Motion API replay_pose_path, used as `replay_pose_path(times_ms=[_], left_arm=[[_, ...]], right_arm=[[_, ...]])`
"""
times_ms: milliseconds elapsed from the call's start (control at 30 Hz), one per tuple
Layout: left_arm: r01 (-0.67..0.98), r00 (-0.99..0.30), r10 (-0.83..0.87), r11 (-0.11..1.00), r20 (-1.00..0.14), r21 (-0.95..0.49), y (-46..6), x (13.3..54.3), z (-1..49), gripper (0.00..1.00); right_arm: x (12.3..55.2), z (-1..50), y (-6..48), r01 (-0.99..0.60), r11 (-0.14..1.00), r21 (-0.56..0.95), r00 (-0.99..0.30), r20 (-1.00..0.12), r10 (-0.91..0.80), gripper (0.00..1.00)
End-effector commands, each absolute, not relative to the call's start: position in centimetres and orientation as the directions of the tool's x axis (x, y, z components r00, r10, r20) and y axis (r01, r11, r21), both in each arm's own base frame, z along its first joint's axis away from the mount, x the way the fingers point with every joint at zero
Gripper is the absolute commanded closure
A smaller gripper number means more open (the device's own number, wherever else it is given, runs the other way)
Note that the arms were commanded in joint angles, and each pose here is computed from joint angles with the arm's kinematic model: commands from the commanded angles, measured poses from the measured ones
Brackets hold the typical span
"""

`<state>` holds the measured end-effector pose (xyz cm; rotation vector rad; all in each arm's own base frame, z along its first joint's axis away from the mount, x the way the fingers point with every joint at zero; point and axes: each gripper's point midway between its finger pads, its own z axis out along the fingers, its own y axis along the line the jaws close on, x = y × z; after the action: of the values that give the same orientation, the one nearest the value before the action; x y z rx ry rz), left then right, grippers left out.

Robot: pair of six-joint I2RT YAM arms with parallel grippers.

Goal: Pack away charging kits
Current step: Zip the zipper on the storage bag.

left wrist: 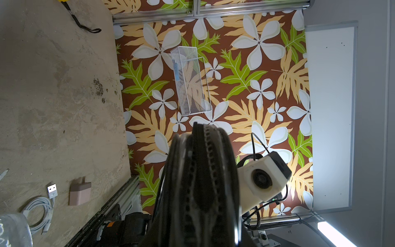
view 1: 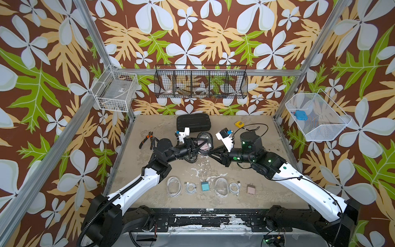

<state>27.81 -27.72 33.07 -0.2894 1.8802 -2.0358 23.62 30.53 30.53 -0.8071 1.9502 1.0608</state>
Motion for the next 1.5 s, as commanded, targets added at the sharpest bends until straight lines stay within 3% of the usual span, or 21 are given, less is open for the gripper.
replay_pose_path(times_ms=[0, 67, 200, 500, 700, 1167, 1467], left_arm=[[0.160, -0.919, -0.376, -0.092, -0.114, -0.983, -27.8, 27.4, 34.5, 0.80], [0.160, -0.919, -0.378, -0.094, -0.114, -0.983, -27.8, 27.5, 34.6, 0.80], [0.154, -0.915, -0.387, -0.077, -0.112, -0.985, -27.8, 27.7, 34.4, 0.81], [0.137, -0.914, -0.391, -0.046, -0.108, -0.990, -27.7, 27.8, 33.9, 0.95], [0.143, -0.935, -0.332, -0.029, -0.125, -0.989, -28.2, 27.1, 33.4, 1.00], [0.222, -0.973, -0.062, 0.019, -0.223, -0.975, -28.9, 22.1, 31.3, 1.00], [0.360, -0.931, 0.094, 0.050, -0.354, -0.932, -28.3, 18.7, 29.1, 1.00]], right_arm=[[23.5, 31.1, 31.1, -0.819, 0.442, 0.366, -0.480, -0.859, -0.179, 0.88], [24.0, 30.7, 30.6, -0.802, 0.487, 0.347, -0.484, -0.855, -0.188, 1.00], [25.0, 30.2, 29.1, -0.761, 0.576, 0.297, -0.480, -0.856, -0.193, 1.00], [27.3, 30.1, 25.3, -0.636, 0.755, 0.162, -0.436, -0.882, -0.178, 1.00], [27.9, 31.4, 25.3, -0.630, 0.763, 0.140, -0.385, -0.910, -0.151, 1.00], [30.2, 32.0, 25.9, -0.629, 0.777, 0.028, -0.292, -0.935, -0.203, 1.00], [29.1, 33.1, 27.2, -0.747, 0.644, 0.164, -0.327, -0.934, -0.141, 1.00]])
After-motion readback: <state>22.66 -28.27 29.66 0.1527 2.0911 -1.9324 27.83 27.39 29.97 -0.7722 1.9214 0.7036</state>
